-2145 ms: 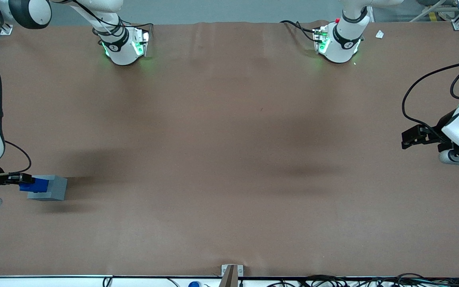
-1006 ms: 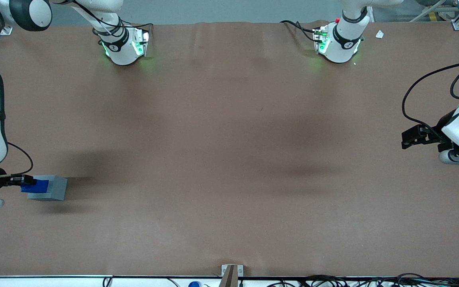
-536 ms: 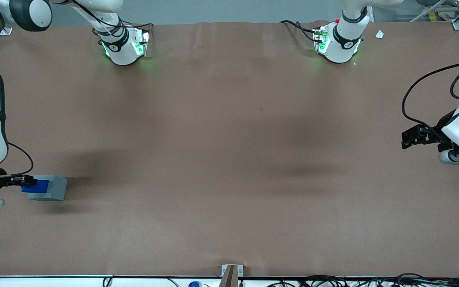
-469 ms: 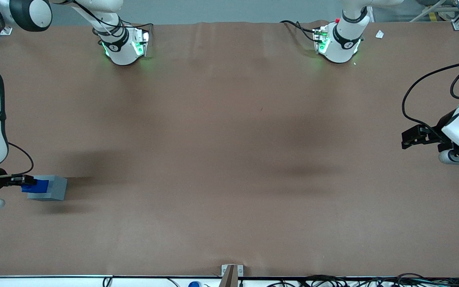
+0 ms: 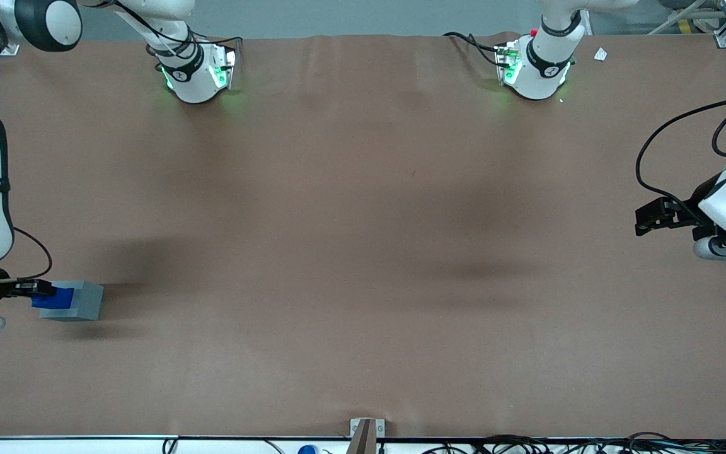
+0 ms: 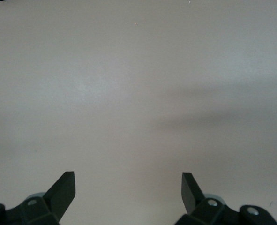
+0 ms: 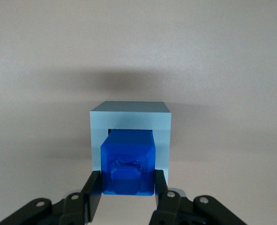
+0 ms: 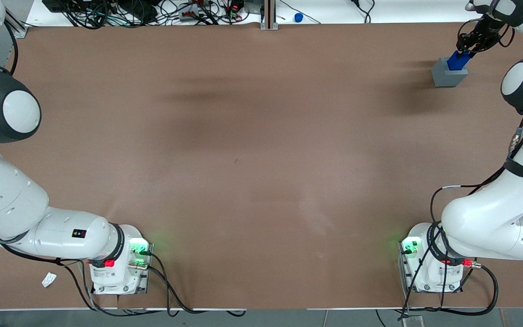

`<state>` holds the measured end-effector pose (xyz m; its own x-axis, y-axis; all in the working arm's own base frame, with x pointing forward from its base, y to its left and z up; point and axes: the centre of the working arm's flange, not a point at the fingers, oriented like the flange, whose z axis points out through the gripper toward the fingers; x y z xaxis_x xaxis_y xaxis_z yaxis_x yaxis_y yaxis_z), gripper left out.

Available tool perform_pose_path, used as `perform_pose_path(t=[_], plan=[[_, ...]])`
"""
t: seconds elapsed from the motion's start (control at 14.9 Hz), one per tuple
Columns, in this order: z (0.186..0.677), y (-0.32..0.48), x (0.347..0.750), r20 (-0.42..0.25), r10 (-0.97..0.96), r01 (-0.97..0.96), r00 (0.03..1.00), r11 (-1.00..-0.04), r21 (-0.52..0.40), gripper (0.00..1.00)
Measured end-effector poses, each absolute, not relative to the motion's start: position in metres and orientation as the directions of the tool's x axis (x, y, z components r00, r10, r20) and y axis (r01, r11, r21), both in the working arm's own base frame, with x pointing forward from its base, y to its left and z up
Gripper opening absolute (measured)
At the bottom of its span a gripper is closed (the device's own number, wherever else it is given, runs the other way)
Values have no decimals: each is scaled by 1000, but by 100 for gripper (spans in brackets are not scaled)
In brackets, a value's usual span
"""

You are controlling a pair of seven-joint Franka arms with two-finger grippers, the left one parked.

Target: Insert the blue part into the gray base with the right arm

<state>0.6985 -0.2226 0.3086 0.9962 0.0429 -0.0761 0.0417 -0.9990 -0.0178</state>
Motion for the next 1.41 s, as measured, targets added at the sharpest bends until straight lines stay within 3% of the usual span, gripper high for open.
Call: perform_pose_path(t=[0.13, 0.4, 0.47, 0.8, 1.07, 1.41], plan=[[309, -223, 699, -73, 42, 41, 996, -999, -18, 59], [309, -224, 698, -73, 40, 38, 997, -999, -19, 95], [308, -223, 698, -80, 40, 38, 996, -999, -23, 100], [341, -210, 683, -177, -6, -29, 984, -991, -132, 100], [453, -185, 650, -183, -59, -83, 981, -988, -128, 100], [572, -101, 585, -135, -139, -150, 981, -986, -70, 100]])
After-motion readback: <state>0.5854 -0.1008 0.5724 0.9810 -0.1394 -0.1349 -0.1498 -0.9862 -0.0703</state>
